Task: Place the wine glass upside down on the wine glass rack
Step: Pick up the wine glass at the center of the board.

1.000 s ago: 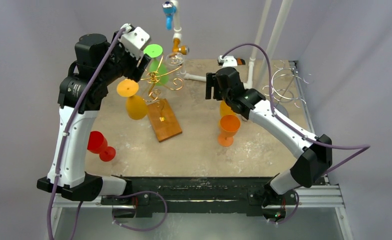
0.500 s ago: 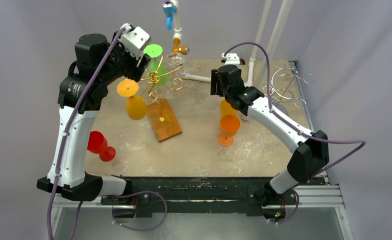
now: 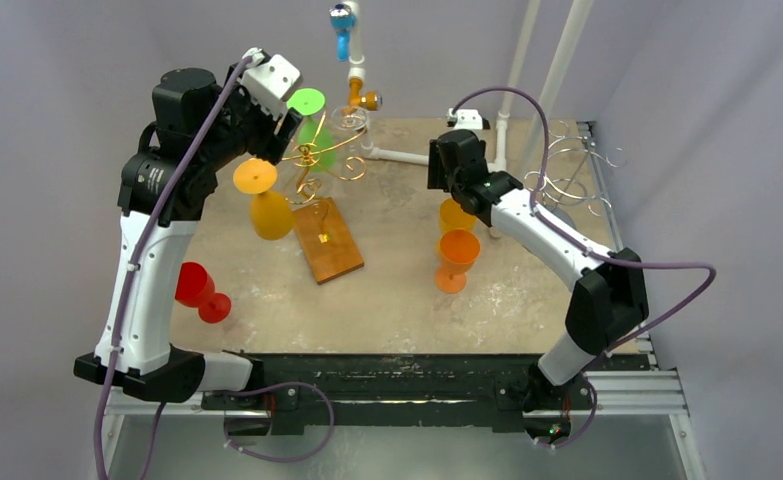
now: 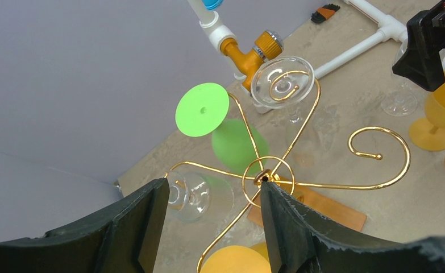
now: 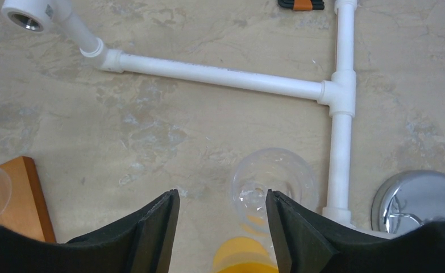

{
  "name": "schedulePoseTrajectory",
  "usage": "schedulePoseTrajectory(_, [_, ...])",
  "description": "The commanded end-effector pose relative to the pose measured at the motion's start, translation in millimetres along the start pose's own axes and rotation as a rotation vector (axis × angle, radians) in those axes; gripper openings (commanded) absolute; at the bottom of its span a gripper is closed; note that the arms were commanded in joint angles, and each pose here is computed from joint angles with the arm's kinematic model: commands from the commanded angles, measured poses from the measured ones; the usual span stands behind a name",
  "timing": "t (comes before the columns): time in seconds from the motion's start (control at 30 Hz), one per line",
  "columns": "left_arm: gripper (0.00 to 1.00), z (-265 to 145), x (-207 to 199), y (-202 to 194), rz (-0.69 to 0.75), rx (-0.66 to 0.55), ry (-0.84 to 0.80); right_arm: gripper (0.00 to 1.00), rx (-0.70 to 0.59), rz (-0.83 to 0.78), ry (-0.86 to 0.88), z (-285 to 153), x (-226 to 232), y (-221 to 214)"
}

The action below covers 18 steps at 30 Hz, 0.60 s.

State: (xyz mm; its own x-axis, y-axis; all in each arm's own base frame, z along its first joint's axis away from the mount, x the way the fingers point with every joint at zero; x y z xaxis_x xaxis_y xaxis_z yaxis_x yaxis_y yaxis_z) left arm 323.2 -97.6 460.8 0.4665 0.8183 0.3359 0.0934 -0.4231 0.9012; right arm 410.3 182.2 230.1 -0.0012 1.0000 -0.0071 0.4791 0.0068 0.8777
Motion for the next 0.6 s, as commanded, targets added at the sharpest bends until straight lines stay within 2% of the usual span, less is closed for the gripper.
schedulePoseTrajectory(0.0, [0.64,-8.6,4.4,2.8,-0.035,-0.011,0.047,0.64,0.002,0.025,0.01,12.9,3.8,-2.1])
schedulePoseTrajectory(0.27, [0.63,-10.1,3.7,-0.5,-0.026,-0.01,0.05,0.53,0.048,0.024,0.028,24.4,10.0,-22.2])
schedulePoseTrajectory(0.57, [0.63,-14.4,3.5,4.4,-0.026,-0.025,0.046,0.23,0.03,-0.002,0.057,29.7,21.7,1.2])
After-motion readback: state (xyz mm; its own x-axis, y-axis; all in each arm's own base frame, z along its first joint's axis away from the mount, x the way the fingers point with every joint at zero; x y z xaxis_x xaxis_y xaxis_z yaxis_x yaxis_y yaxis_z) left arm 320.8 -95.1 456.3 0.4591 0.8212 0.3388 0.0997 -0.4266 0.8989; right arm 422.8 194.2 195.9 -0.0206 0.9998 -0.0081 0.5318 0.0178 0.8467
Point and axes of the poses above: each gripper's point midway between its finger pads, its own z axis out along the fingers, its own x axis along the line the jaws close on, y = z × x, the point moved 2 cm from there along -z, back along the fingers, and after that the axes turned 3 degrees about -z, right-handed, at the moved point
